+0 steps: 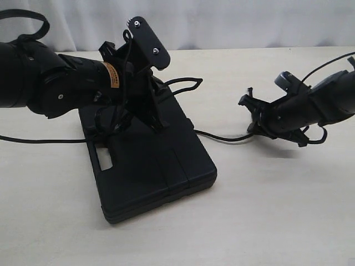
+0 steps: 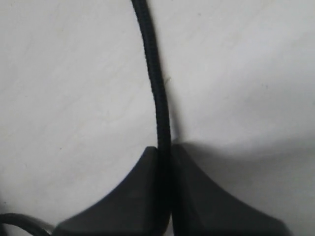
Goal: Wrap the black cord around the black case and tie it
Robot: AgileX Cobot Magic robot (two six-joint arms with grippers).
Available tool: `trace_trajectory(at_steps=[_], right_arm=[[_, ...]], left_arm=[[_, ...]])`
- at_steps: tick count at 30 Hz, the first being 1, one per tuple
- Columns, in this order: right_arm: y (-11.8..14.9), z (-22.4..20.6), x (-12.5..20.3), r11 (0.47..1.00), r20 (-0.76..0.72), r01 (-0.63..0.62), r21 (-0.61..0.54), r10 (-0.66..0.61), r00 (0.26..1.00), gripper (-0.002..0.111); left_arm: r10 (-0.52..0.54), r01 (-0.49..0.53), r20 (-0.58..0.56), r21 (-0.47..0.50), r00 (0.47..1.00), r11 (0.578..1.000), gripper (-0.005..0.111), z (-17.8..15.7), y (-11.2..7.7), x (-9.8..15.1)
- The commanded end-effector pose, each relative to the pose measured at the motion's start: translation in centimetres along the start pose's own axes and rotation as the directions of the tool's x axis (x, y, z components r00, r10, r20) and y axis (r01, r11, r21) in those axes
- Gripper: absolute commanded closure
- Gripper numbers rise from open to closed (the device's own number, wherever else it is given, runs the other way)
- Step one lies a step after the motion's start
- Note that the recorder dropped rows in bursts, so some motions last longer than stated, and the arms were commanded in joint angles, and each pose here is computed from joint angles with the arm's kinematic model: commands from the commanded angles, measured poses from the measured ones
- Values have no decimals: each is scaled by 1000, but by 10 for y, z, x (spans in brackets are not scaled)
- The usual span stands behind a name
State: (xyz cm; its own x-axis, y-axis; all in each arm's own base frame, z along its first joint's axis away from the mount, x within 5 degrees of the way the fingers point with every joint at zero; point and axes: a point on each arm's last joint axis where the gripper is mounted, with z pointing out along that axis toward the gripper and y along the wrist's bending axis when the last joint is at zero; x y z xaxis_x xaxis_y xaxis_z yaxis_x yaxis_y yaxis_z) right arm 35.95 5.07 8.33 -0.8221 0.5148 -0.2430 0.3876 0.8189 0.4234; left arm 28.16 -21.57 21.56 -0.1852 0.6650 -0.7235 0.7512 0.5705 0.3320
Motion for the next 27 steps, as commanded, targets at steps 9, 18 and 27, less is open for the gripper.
trace_trajectory(at_steps=[9,18,27], right_arm=[[-10,9,1,927,5,372,58,-372,928,104],[10,-8,2,849,45,527,18,-528,848,104],[54,-27,16,738,164,674,28,-669,725,104]], left_arm=[[1,0,51,-12,999,1000,107,-4,1,-8],[-6,7,77,-19,997,1000,107,-4,1,-11],[-100,103,47,-73,994,992,107,-5,27,3]])
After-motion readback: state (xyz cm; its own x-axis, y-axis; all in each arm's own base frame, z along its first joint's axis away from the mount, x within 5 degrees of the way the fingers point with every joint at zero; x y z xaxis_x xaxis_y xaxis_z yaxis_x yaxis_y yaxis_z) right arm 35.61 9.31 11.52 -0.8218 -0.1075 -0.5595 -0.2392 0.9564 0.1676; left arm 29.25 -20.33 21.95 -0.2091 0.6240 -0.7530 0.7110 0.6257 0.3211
